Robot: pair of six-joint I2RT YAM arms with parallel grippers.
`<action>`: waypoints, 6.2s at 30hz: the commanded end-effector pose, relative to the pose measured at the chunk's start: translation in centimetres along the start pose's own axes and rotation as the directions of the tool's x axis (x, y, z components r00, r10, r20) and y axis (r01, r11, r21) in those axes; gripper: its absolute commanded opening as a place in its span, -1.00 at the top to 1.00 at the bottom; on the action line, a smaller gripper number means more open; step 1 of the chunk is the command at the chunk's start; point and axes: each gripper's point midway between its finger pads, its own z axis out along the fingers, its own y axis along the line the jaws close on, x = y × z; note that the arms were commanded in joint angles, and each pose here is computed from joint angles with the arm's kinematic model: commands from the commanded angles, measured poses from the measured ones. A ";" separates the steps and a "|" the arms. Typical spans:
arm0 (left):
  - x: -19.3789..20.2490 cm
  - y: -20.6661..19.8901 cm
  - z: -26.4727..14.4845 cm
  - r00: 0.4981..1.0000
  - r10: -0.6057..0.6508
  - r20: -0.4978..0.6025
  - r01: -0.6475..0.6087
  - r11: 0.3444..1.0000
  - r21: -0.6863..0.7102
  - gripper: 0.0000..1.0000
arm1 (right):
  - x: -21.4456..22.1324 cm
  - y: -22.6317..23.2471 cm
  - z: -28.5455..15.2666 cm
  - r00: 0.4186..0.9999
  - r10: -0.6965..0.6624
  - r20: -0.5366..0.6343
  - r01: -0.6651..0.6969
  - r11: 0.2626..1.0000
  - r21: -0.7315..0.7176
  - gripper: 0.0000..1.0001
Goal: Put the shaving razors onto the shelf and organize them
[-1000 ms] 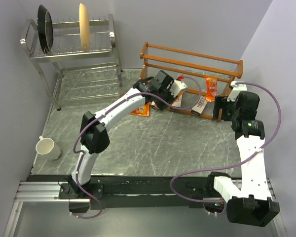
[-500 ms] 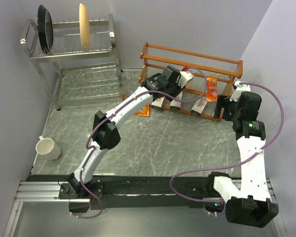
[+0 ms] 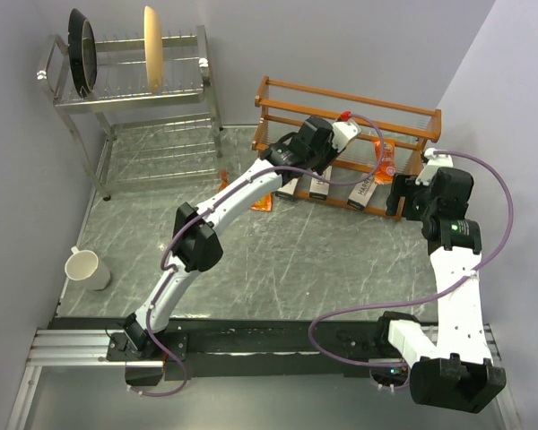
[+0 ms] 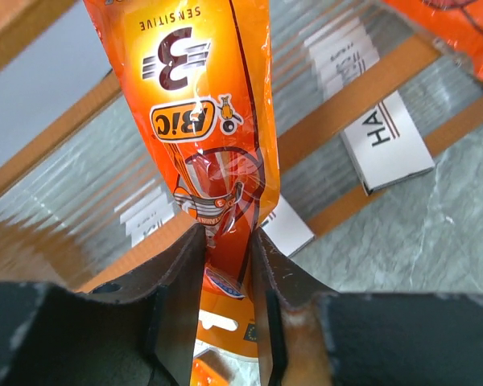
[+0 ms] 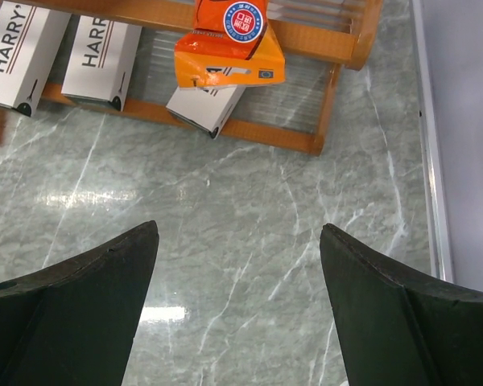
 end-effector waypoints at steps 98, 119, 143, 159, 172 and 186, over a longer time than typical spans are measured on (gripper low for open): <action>-0.7 7.9 -1.1 0.405 -0.912 0.070 0.815 0.395 0.424 -0.26 | 0.5 -1.1 1.0 0.997 0.075 0.000 -0.075 0.997 0.015 -0.78; -1.4 3.2 0.8 0.321 -0.947 -0.025 0.852 0.277 0.444 0.45 | 1.4 -1.9 1.2 0.993 0.113 -0.018 -0.113 0.993 0.034 -0.78; -4.1 2.9 -1.9 0.305 -0.952 -0.039 0.821 0.242 0.518 -0.26 | 1.7 -1.6 1.6 0.992 0.125 -0.017 -0.125 0.992 0.008 -0.78; -3.3 0.6 1.3 0.205 -0.975 -0.088 0.882 0.144 0.449 0.04 | 1.3 -1.9 1.7 0.991 0.129 -0.021 -0.129 0.991 0.020 -0.78; -5.9 0.7 -0.5 0.167 -0.978 -0.127 0.857 0.080 0.509 -0.20 | 1.7 -2.0 2.3 0.990 0.134 -0.035 -0.134 0.991 0.016 -0.78; -3.9 1.7 2.5 0.029 -0.993 -0.113 0.913 -0.020 0.407 -0.04 | 1.7 -2.2 2.4 0.990 0.138 -0.041 -0.137 0.990 0.026 -0.78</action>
